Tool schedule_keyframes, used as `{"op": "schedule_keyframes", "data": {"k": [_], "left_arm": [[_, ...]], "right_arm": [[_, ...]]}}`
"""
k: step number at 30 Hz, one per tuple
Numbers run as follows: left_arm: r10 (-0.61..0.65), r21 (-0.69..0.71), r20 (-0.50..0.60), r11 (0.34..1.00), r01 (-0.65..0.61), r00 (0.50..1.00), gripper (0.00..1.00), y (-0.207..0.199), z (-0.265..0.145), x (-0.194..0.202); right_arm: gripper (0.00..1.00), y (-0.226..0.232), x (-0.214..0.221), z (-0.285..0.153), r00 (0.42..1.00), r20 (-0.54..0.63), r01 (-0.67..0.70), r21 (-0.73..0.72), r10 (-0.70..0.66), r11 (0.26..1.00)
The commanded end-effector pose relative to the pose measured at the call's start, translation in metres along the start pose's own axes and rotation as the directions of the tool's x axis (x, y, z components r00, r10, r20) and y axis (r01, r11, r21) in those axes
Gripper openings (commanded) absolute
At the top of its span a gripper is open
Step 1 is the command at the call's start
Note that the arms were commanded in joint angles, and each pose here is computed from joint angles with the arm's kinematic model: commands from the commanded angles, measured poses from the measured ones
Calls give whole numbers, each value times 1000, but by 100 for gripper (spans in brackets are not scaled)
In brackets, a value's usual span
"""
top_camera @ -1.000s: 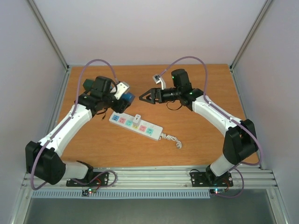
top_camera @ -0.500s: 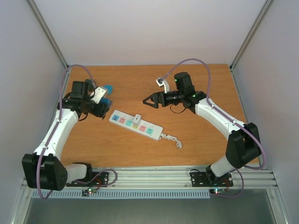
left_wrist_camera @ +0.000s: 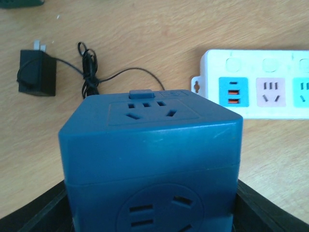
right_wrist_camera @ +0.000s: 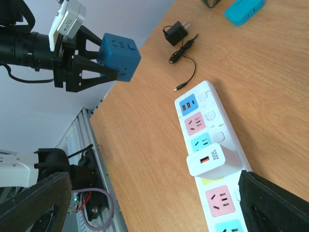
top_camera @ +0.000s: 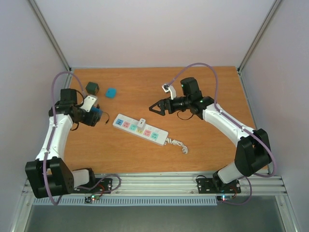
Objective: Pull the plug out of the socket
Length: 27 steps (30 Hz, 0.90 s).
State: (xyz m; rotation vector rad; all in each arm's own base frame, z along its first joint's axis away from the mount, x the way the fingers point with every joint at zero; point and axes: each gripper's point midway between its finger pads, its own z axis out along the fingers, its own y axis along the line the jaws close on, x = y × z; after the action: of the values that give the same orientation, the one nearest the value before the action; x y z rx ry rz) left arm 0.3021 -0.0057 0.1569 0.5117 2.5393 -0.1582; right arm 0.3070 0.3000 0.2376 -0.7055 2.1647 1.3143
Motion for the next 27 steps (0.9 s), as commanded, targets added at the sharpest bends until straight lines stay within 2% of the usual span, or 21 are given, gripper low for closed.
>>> {"op": "schedule_keyframes", "data": {"k": [1, 16, 27], "left_arm": [[-3, 2, -37, 1000, 3, 999, 34, 10, 2, 17], [-54, -57, -192, 997, 43, 980, 34, 45, 18, 63], [-69, -79, -263, 996, 50, 962, 36, 61, 47, 77]], "right_arm": [[95, 2, 2, -6, 999, 8, 44, 13, -44, 999], [96, -6, 12, -3, 999, -12, 50, 29, -50, 998], [95, -15, 24, 2, 997, -44, 63, 42, -61, 997]]}}
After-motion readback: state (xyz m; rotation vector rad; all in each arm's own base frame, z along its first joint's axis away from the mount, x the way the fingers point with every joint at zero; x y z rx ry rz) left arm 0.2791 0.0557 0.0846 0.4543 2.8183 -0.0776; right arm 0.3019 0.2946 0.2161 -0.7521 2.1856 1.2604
